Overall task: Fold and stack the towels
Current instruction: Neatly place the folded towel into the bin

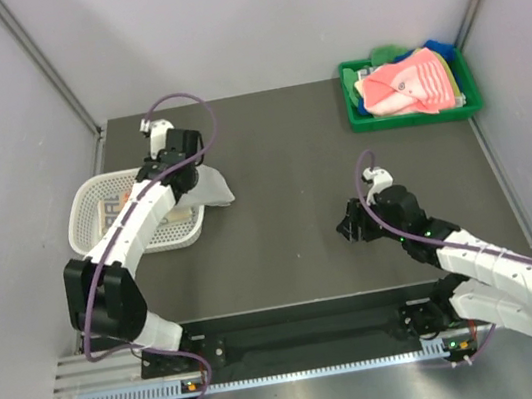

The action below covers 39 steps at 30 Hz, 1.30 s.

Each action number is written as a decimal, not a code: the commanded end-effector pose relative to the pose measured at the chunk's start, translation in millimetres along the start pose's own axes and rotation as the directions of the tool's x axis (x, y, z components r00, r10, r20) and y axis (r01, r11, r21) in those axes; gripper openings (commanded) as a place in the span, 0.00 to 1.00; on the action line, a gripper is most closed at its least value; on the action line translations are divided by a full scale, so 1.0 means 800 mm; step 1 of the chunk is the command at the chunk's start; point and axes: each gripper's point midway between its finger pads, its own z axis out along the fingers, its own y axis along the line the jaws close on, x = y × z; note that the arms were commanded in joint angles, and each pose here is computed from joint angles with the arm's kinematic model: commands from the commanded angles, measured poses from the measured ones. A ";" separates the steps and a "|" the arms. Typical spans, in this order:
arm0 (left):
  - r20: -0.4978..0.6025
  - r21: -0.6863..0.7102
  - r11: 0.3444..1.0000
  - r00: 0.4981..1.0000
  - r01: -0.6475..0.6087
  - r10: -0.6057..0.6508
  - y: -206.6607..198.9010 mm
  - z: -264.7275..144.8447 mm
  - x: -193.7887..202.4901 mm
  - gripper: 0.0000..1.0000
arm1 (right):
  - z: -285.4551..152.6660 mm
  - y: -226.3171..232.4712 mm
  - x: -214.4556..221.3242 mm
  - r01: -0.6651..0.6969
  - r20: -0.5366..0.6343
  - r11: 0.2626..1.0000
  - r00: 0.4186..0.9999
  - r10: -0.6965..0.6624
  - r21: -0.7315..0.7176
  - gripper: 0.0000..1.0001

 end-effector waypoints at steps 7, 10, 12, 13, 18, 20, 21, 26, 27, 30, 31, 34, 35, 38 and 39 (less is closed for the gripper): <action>0.062 -0.029 0.997 0.995 0.077 -0.075 0.075 0.045 -0.021 0.00 | 0.002 0.011 0.001 0.028 0.012 0.999 1.000 -0.028 -0.046 0.61; 0.039 -0.053 0.994 0.995 0.091 -0.089 0.089 0.061 -0.013 0.00 | 0.002 0.011 0.001 0.031 0.009 0.998 0.999 -0.031 -0.046 0.61; 0.022 -0.057 0.993 0.995 0.100 -0.099 0.093 0.072 -0.005 0.00 | 0.002 0.011 0.001 0.031 0.008 0.998 0.999 -0.031 -0.046 0.61; 0.029 -0.049 0.993 0.994 0.110 -0.109 0.092 0.076 -0.007 0.00 | 0.002 0.011 0.002 0.031 0.007 0.998 0.999 -0.031 -0.045 0.61; -0.030 -0.080 0.990 0.992 0.119 -0.122 0.107 0.113 0.005 0.00 | 0.003 0.011 0.003 0.031 0.000 0.998 1.000 -0.031 -0.047 0.62; -0.078 -0.110 0.986 0.988 0.125 -0.134 0.118 0.133 0.020 0.00 | 0.004 0.011 0.005 0.031 -0.009 0.998 0.999 -0.031 -0.046 0.61; -0.091 -0.099 0.985 0.985 0.138 -0.147 0.118 0.140 0.020 0.00 | 0.005 0.012 0.006 0.030 -0.013 0.998 0.999 -0.031 -0.051 0.61; -0.199 -0.174 0.965 0.953 0.195 -0.228 0.135 0.183 0.055 0.00 | 0.007 0.016 0.011 0.028 -0.033 0.997 0.999 -0.030 -0.069 0.61; -0.206 -0.171 0.963 0.948 0.208 -0.241 0.134 0.188 0.058 0.04 | 0.007 0.016 0.012 0.028 -0.038 0.997 0.999 -0.031 -0.069 0.61; -0.222 -0.165 0.956 0.935 0.244 -0.277 0.127 0.197 0.068 0.37 | 0.008 0.018 0.014 0.031 -0.040 0.997 0.999 -0.034 -0.074 0.61; -0.217 -0.168 0.949 0.929 0.268 -0.301 0.126 0.199 0.069 0.48 | 0.008 0.017 0.014 0.033 -0.039 0.997 0.999 -0.036 -0.073 0.61; -0.197 -0.185 0.935 0.921 0.303 -0.337 0.129 0.194 0.066 0.58 | 0.007 0.017 0.013 0.033 -0.034 0.997 0.999 -0.036 -0.072 0.61; -0.187 -0.195 0.931 0.921 0.307 -0.343 0.131 0.193 0.064 0.59 | 0.007 0.017 0.012 0.034 -0.030 0.997 0.999 -0.036 -0.074 0.61; -0.143 -0.232 0.913 0.916 0.336 -0.374 0.145 0.181 0.054 0.64 | 0.008 0.018 0.012 0.036 -0.031 0.996 0.999 -0.038 -0.076 0.61; -0.129 -0.243 0.906 0.914 0.348 -0.385 0.149 0.178 0.052 0.65 | 0.008 0.018 0.013 0.038 -0.033 0.996 0.999 -0.041 -0.077 0.61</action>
